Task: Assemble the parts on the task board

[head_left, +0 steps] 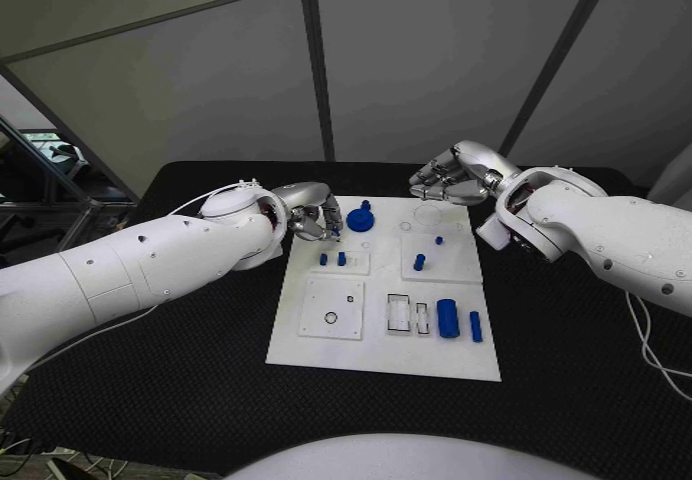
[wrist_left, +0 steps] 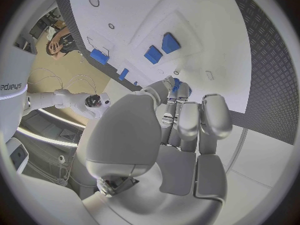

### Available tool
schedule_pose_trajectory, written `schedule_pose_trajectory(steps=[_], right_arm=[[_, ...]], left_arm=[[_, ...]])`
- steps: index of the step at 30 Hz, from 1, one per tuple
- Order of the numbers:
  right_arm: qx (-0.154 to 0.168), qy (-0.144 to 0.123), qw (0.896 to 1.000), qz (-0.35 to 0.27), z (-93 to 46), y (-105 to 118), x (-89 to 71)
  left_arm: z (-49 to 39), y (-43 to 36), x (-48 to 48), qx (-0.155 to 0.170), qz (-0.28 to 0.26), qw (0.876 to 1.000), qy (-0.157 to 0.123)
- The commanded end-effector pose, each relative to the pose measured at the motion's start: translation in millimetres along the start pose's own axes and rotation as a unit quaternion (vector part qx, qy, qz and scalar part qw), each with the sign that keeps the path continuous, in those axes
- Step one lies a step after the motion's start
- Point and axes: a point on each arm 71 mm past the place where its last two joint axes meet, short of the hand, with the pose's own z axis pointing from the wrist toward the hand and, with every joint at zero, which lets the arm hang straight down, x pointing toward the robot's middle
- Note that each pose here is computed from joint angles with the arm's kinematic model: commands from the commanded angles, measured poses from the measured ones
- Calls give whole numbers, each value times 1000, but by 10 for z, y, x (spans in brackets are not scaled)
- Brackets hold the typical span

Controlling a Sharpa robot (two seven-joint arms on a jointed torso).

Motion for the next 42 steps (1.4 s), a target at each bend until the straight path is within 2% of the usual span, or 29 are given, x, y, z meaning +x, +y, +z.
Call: schedule_pose_trajectory(steps=[1,10,42], right_arm=[[-4,2,1000,1,7,21,3],[-4,3,1000,2,6,24,6],[-3,4,1000,2,15,24,13]], left_arm=[[25,1,17,-2,12,1000,10],[62,-6,60,-5,23,999,26],[126,-65,126,3,23,999,40]])
